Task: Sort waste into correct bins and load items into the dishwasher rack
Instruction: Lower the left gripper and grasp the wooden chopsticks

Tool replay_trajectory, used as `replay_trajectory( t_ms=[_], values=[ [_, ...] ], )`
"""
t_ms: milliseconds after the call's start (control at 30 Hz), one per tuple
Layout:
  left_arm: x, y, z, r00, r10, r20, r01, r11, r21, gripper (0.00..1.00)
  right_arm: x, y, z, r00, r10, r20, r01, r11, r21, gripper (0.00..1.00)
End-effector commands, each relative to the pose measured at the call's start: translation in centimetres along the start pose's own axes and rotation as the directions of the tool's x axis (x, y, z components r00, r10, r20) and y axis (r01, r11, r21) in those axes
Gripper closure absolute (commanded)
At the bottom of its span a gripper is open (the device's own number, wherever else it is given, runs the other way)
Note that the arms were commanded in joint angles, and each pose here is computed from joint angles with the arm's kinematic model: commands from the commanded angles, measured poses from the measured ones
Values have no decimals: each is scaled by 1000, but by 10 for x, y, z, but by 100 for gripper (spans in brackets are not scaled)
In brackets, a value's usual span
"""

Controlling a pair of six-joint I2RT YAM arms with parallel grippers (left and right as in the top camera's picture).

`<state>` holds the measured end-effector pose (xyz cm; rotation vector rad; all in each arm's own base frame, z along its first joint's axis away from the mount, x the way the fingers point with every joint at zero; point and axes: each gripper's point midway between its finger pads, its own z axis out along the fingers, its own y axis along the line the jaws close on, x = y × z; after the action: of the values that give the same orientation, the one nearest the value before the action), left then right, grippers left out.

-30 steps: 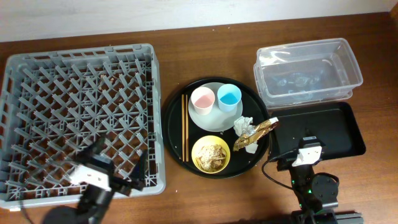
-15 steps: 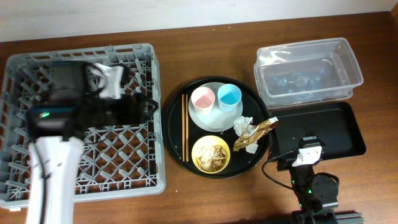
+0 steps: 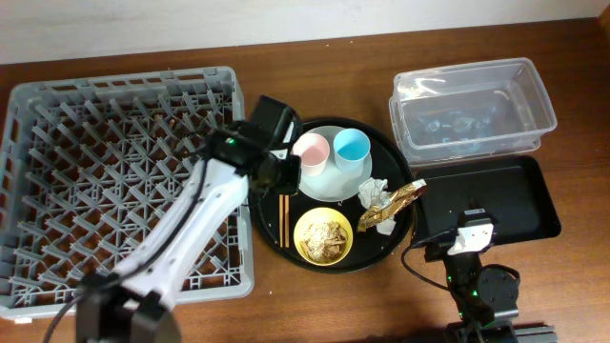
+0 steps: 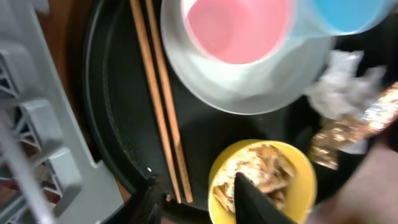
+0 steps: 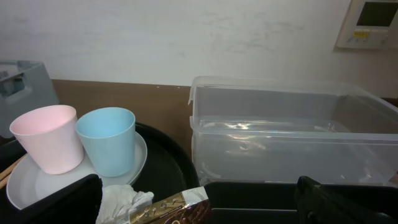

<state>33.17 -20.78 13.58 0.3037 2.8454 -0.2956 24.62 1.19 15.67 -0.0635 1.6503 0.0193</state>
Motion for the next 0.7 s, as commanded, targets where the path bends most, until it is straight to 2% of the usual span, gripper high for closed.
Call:
replay_trajectory(
  t_ms=[0, 33, 100, 133, 333, 433, 667],
  values=[
    [8, 9, 25, 998, -29, -62, 26, 998, -52, 80, 3, 0, 0, 1000, 8, -5, -8, 1000, -2, 1],
    [8, 11, 29, 997, -30, -66, 26, 997, -68, 80, 3, 0, 0, 1000, 8, -5, -8, 1000, -2, 1],
    [9, 17, 37, 996, -44, -77, 36, 994, -103, 88, 3, 0, 0, 1000, 8, -5, -8, 1000, -1, 1],
    [10, 24, 44, 994, -77, -72, 65, 985, -159, 89, 3, 0, 0, 1000, 8, -5, -8, 1000, -2, 1],
    [19, 18, 68, 992, -67, -111, 43, 979, -201, 87, 3, 0, 0, 1000, 8, -5, -8, 1000, -1, 1],
    [18, 27, 78, 992, -63, -107, 34, 968, -250, 87, 3, 0, 0, 1000, 8, -5, -8, 1000, -1, 1],
    [24, 33, 111, 986, -82, -147, 39, 960, -278, 87, 3, 0, 0, 1000, 8, -5, -8, 1000, -2, 1]
  ],
)
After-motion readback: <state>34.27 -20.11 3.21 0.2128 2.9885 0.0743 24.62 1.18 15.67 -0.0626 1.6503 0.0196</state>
